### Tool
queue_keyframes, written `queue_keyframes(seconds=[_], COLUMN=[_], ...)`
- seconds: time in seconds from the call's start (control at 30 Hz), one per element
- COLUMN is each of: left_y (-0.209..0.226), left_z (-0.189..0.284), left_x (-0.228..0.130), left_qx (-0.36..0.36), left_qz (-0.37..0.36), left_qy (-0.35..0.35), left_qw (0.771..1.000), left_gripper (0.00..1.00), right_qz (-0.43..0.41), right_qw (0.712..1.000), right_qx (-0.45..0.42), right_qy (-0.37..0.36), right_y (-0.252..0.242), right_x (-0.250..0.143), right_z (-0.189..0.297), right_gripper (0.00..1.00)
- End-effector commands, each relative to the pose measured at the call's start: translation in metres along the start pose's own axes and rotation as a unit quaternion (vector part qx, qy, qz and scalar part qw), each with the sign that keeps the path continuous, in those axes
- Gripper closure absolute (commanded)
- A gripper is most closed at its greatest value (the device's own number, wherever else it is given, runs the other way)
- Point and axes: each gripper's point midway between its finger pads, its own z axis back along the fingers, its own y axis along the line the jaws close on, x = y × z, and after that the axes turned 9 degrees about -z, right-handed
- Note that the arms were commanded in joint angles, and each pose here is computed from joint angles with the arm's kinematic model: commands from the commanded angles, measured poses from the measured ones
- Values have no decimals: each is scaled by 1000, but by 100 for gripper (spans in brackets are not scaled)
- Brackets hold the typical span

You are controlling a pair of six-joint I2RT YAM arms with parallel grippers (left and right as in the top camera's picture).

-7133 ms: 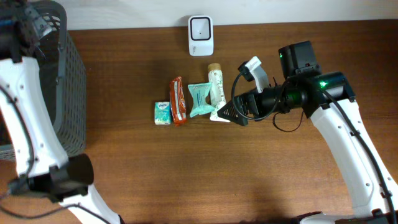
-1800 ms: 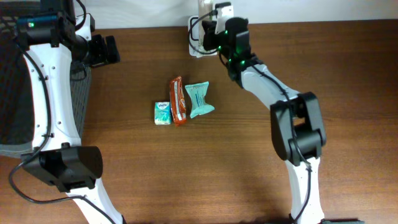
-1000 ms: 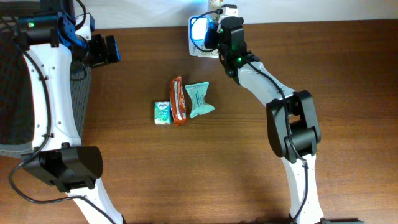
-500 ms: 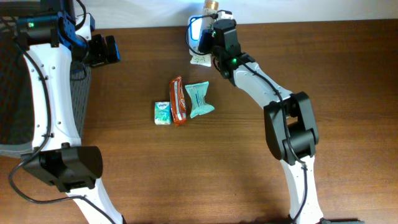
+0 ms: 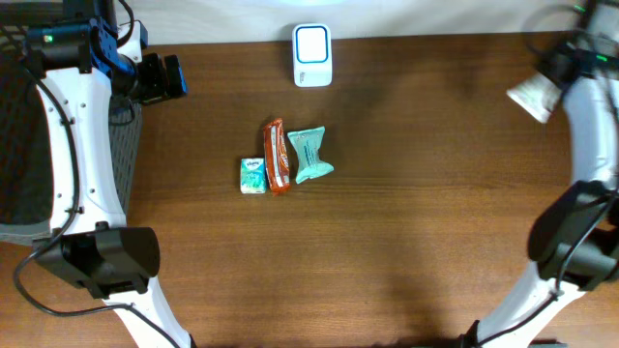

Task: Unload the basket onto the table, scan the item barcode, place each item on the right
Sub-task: 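Carry the tube right and drop it at the table's right edge, then move the right gripper to the green wipe pack and grasp it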

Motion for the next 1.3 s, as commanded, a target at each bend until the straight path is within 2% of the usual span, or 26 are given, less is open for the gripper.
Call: queue_keyframes(seconds=[0.0,0.17,0.33,0.37,0.43,0.47,0.5,0.53,0.63,0.7,0.77,0.8,0.87,0.93,1.03,1.1,1.13,1.27], left_y=[-1,-1,-1,-1,-1,-1,-1,-1,-1,-1,-1,-1,-1,-1,-1,-1,-1,-1], left_z=[2,2,2,2,2,2,2,2,2,2,2,2,2,2,2,2,2,2], left_x=[1,1,1,1,1,1,1,1,1,1,1,1,1,1,1,1,1,1], left_qx=[-6,-6,-6,-6,-6,-6,-6,-6,-6,-6,-6,-6,-6,-6,-6,-6,-6,-6], left_qz=[-4,-4,-4,-4,-4,-4,-4,-4,-4,-4,-4,-4,-4,-4,-4,-4,-4,-4], left_qy=[-3,-3,-3,-3,-3,-3,-3,-3,-3,-3,-3,-3,-3,-3,-3,-3,-3,-3], left_qw=[1000,1000,1000,1000,1000,1000,1000,1000,1000,1000,1000,1000,1000,1000,1000,1000,1000,1000], left_gripper=[1,1,1,1,1,1,1,1,1,1,1,1,1,1,1,1,1,1], right_qz=[-52,-96,-99,-99,-101,-102,-108,-115,-110,-85,-51,-35,-2,99,229,299,336,408], right_qw=[994,981,977,977,982,984,987,990,983,960,916,889,876,863,866,867,853,806], right_qx=[-97,-167,-183,-181,-151,-136,-95,-40,118,243,360,400,388,374,288,230,225,242], right_qy=[-12,24,51,51,57,60,65,73,87,109,167,217,288,326,339,326,331,354], right_y=[-96,-187,-204,-203,-189,-183,-167,-145,-74,-11,51,79,99,118,134,138,147,171], right_x=[30,17,-4,-4,-2,0,5,13,30,29,3,-25,-77,-136,-212,-248,-278,-356], right_z=[-25,-76,-102,-102,-99,-96,-87,-72,-20,30,80,101,117,136,148,152,161,187], right_gripper=[96,93,89,80,36,19,5,2,1,1,1,1,1,1,1,1,1,0])
